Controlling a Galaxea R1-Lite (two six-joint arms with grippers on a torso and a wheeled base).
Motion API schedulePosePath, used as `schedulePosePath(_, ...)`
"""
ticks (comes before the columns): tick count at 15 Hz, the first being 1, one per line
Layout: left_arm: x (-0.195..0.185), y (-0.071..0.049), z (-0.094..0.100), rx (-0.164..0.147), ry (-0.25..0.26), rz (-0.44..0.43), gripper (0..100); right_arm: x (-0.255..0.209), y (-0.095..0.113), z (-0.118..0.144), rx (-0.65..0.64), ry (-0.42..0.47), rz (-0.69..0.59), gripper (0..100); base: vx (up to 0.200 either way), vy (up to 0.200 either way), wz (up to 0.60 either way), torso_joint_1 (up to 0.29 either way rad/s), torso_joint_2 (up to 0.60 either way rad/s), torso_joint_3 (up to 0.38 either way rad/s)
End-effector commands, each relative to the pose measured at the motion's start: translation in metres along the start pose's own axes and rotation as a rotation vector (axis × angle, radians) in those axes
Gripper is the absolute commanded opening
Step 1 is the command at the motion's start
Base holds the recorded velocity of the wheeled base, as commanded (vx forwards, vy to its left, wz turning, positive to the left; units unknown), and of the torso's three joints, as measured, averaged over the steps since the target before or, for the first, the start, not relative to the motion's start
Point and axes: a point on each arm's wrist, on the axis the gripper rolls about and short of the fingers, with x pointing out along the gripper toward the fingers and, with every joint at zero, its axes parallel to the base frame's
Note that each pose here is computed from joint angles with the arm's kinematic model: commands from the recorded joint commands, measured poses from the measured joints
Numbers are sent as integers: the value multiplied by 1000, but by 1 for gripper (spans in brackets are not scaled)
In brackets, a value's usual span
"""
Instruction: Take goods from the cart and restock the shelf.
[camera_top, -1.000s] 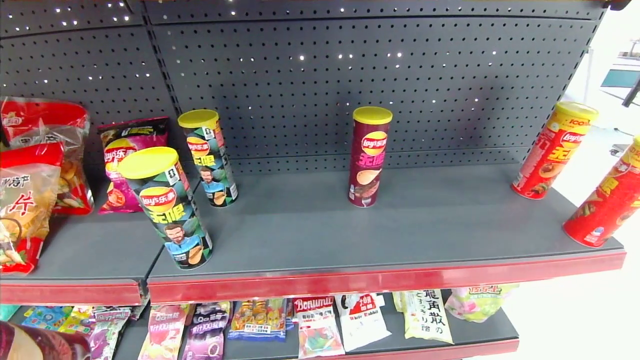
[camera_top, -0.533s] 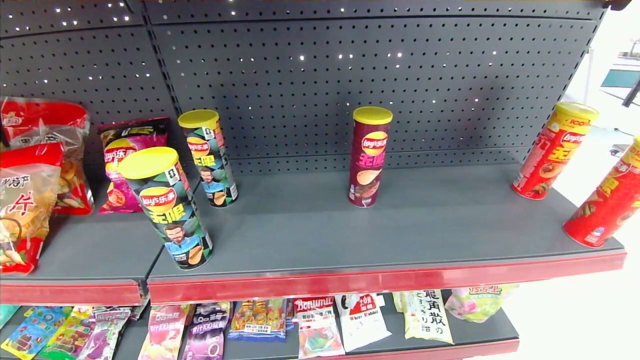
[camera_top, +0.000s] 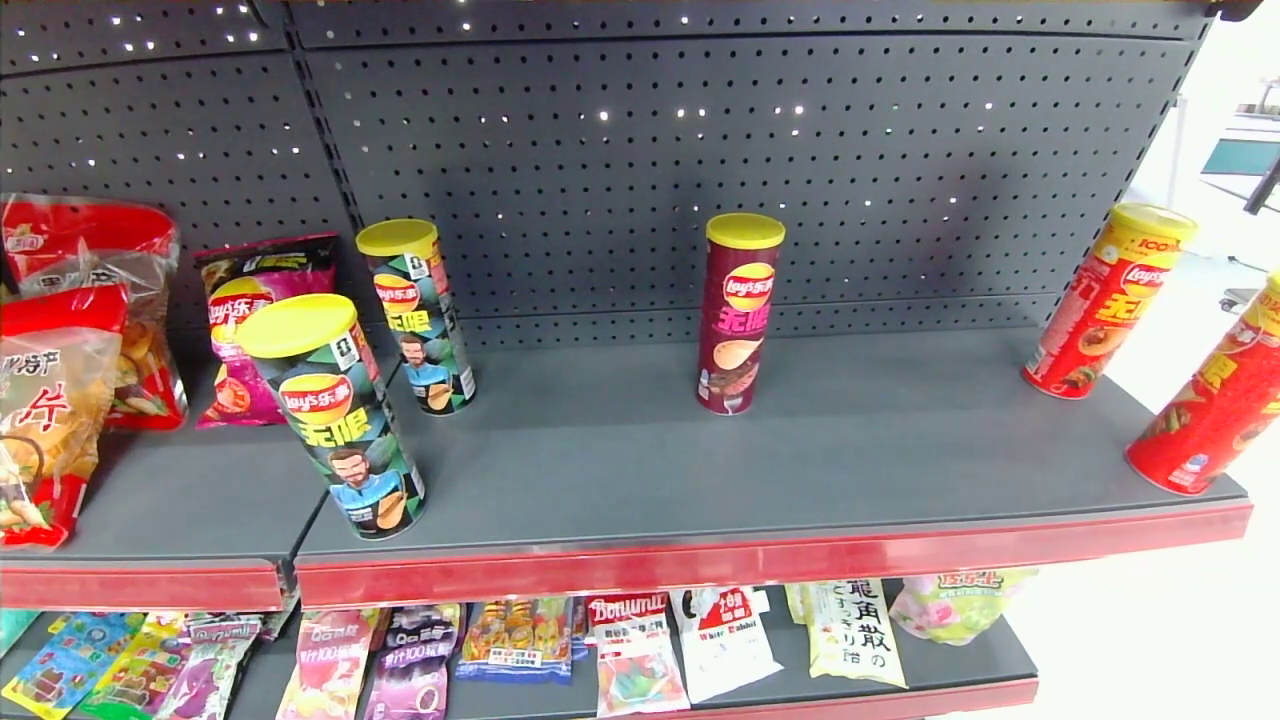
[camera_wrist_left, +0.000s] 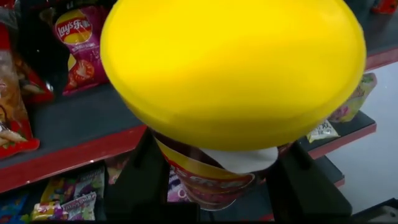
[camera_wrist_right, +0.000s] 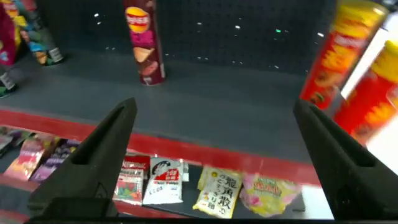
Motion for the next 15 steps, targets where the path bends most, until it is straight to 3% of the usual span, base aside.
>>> schedulePosePath(1,7,2,4,-3,14,-2,0,103,2,23,-38,116,250,100,0,0,0,0,0,0)
schedulePosePath(6,12,1,8,-20,8,-123,0,176,-2,2,5,219,461,100,0,0,0,0,0,0)
schedulePosePath(8,19,2,9,-31,35,-153,0,200,-10,1,28,227,532,100,0,0,0,0,0,0)
schedulePosePath(11,28,4,13,-36,53,-152,0,259,-33,-4,-6,183,714,100,0,0,0,0,0,0)
schedulePosePath(15,30,5,13,-38,66,-144,0,288,-39,-29,11,194,853,100,0,0,0,0,0,0)
